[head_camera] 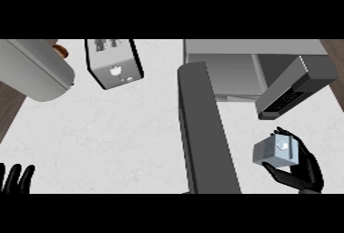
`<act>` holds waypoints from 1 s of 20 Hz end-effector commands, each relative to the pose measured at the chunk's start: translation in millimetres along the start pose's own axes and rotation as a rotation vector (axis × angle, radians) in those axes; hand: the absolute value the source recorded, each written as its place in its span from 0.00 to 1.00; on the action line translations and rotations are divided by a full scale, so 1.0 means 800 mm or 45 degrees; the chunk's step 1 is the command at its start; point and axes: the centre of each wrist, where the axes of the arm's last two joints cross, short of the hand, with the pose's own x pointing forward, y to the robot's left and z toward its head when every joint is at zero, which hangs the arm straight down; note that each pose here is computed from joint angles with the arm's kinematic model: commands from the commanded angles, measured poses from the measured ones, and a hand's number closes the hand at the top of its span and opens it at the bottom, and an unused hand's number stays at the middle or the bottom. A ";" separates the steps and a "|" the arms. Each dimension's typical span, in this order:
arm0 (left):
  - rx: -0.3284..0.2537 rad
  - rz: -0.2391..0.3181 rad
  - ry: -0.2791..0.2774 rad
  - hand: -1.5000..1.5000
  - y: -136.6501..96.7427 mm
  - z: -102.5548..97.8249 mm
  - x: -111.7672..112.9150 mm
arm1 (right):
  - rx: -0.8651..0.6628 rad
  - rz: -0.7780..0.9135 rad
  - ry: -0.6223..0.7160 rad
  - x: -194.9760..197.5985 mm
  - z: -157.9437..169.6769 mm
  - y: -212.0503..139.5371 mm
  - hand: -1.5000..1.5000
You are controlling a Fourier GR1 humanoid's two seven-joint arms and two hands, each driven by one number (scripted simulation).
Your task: Pick up the milk, place it into the microwave and close the microwave
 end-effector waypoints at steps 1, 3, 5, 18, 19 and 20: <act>-0.026 0.007 -0.002 0.00 0.012 -0.002 0.020 | 0.052 -0.044 -0.194 -0.003 0.019 0.006 1.00; -0.002 0.012 0.003 0.00 0.005 0.007 -0.002 | -0.101 0.151 -0.264 0.006 0.002 -0.003 1.00; 0.002 0.009 -0.009 0.00 -0.002 -0.005 0.004 | -0.180 0.204 -0.288 0.004 -0.019 0.025 1.00; -0.034 0.032 -0.005 0.00 -0.002 -0.008 -0.003 | 0.074 0.104 -0.296 0.010 -0.076 0.012 1.00; -0.020 0.033 0.013 0.00 0.005 -0.006 0.004 | 0.090 0.114 -0.306 0.012 -0.074 0.021 1.00; -0.016 0.040 0.002 0.00 0.013 -0.010 0.003 | 0.159 0.091 -0.286 0.030 -0.105 0.034 1.00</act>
